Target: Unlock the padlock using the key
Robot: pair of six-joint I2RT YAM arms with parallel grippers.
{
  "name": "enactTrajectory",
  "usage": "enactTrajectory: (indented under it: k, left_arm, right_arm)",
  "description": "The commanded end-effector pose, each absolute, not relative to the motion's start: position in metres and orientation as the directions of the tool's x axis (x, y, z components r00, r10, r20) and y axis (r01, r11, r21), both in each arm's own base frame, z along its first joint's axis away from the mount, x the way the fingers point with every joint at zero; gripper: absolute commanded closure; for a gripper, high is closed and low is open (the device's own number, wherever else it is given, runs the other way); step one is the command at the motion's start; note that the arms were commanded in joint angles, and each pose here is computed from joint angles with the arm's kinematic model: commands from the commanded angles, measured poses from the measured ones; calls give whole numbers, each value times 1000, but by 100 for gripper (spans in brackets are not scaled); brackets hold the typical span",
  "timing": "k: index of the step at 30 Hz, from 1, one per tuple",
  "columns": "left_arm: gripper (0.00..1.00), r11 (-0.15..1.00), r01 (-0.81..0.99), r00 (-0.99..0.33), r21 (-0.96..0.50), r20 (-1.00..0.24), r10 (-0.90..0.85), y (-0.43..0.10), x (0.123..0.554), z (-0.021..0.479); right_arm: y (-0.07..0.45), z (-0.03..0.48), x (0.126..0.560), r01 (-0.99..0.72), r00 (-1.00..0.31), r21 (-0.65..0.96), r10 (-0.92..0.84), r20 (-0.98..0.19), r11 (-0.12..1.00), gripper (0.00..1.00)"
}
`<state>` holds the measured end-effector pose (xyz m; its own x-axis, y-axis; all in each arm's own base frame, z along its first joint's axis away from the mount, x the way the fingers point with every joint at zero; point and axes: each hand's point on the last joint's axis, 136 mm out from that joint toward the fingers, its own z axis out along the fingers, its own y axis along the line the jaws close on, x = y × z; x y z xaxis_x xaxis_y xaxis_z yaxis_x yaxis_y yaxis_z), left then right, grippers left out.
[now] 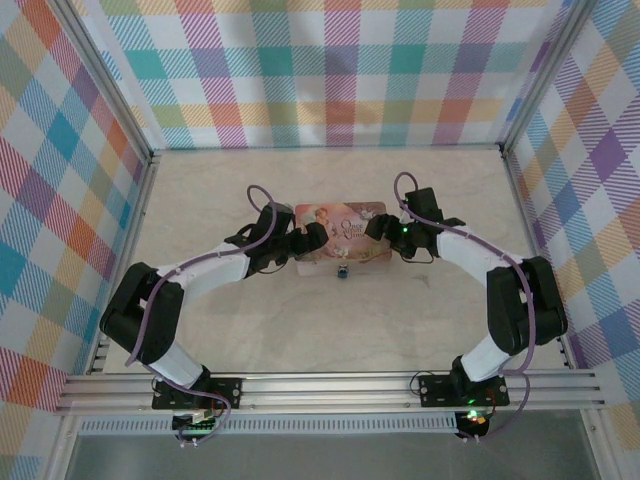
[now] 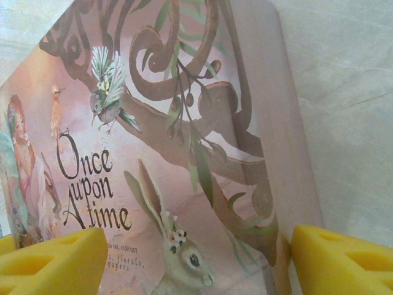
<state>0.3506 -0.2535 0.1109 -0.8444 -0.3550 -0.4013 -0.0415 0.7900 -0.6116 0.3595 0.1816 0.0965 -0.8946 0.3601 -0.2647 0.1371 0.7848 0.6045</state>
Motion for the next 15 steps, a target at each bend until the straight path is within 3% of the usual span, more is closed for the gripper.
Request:
enactTrajectory:
  k: [1, 15]
  left_arm:
    - [1, 786, -37, -859, -618, -382, -341, -254, 337, 113]
    - [0, 801, -65, -830, -596, -414, -375, -230, 339, 121]
  right_arm:
    - [196, 106, 345, 95, -920, 652, 316, -232, 753, 22]
    - [190, 104, 336, 111, -920, 641, 322, -222, 759, 20]
